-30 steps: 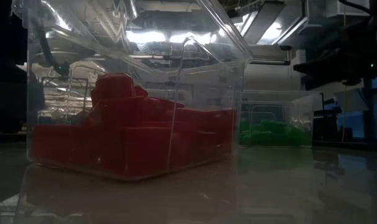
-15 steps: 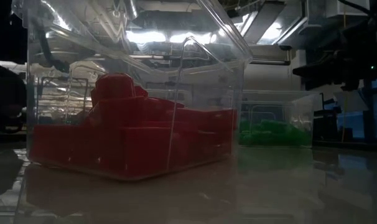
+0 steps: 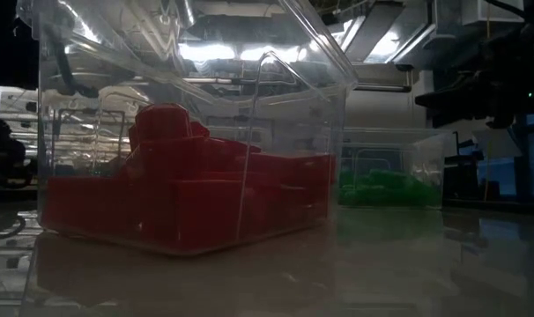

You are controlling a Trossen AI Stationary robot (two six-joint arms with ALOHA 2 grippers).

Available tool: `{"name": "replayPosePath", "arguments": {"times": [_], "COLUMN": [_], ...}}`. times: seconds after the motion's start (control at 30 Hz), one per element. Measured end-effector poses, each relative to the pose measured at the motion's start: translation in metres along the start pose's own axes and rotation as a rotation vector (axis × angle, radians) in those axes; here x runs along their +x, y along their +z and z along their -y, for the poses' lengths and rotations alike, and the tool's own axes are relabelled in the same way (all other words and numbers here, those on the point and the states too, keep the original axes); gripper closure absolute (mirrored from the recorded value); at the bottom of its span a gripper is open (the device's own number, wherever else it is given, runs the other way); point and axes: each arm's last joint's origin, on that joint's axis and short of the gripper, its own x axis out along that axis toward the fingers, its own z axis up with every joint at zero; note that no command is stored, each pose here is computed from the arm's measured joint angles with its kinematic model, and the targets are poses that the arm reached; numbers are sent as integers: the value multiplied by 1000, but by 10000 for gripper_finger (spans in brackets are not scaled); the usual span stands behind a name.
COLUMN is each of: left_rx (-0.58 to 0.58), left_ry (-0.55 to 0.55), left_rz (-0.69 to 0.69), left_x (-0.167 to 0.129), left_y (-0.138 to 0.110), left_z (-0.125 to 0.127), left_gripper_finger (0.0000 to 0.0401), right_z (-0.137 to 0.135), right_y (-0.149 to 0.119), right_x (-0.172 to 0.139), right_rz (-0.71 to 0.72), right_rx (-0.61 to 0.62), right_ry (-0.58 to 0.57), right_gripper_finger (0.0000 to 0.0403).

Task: Sort blocks
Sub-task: Return to Home Position

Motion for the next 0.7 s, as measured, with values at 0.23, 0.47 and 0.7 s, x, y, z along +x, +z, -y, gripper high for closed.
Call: {"name": "replayPosePath", "arguments": {"times": [0.23, 0.47, 0.7], "left_rx": [4, 4, 4], "left_ry": [0, 0, 0], "left_rz": [0, 0, 1], "left_x": [0, 0, 0], "left_y": [0, 0, 0], "left_z": [0, 0, 0], "left_gripper_finger": [398, 398, 398], "right_z": [0, 0, 0], "right_y": [0, 0, -1], "right_x": [0, 0, 0], "right_rz": [-1, -1, -2], "right_rx": [0, 0, 0], "right_ry": [2, 3, 4], "right_gripper_finger": [382, 382, 382]}}
